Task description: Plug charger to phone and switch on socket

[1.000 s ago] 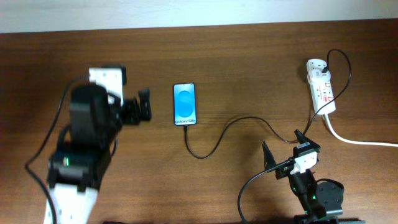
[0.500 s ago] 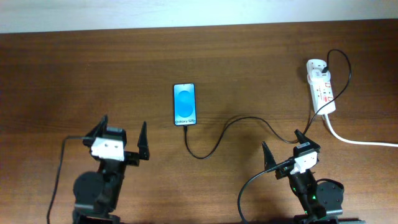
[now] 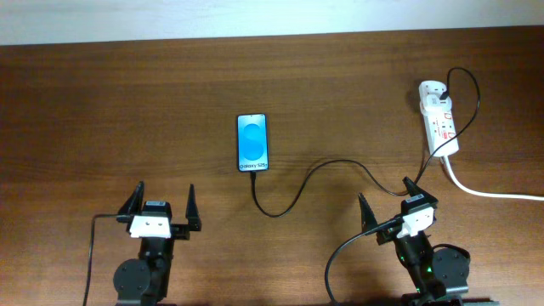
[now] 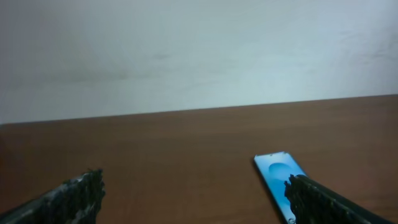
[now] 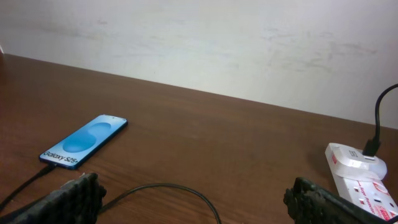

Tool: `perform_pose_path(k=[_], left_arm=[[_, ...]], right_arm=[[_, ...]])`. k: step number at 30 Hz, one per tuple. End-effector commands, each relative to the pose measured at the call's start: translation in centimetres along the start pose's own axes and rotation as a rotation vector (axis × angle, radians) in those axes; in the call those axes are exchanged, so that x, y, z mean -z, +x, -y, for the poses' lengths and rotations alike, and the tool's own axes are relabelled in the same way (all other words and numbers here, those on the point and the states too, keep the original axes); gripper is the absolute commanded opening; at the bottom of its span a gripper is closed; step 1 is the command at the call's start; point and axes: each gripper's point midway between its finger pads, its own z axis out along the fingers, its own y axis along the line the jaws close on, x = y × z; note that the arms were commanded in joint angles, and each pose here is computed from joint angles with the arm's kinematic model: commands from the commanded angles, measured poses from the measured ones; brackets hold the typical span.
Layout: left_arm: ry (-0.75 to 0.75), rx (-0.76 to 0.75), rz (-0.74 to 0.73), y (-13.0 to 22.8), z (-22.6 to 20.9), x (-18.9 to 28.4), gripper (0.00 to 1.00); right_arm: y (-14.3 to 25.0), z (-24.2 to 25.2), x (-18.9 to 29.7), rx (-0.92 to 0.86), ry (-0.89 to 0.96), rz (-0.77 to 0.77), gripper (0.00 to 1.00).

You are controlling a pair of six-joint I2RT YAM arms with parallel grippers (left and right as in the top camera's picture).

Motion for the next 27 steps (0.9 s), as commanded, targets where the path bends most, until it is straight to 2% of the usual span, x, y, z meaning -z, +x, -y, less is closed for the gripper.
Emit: perform_pose_path(k=[1, 7, 27], left_arm=[[-0.032, -0.019, 0.000, 0.4, -0.8, 0.3, 0.99], [-0.036, -0.018, -0.091, 2.8, -0.8, 0.9, 0.99], [-0.036, -0.017, -0.088, 2.7, -0.8, 1.0, 0.99]], right_arm=[[0.3, -0.2, 0.0, -0.007, -0.007, -0.003, 0.98], [0.3, -0.2, 0.0, -0.007, -0.007, -0.003, 0.99], [0.3, -0.2, 0.0, -0.007, -0.007, -0.003, 0.98]])
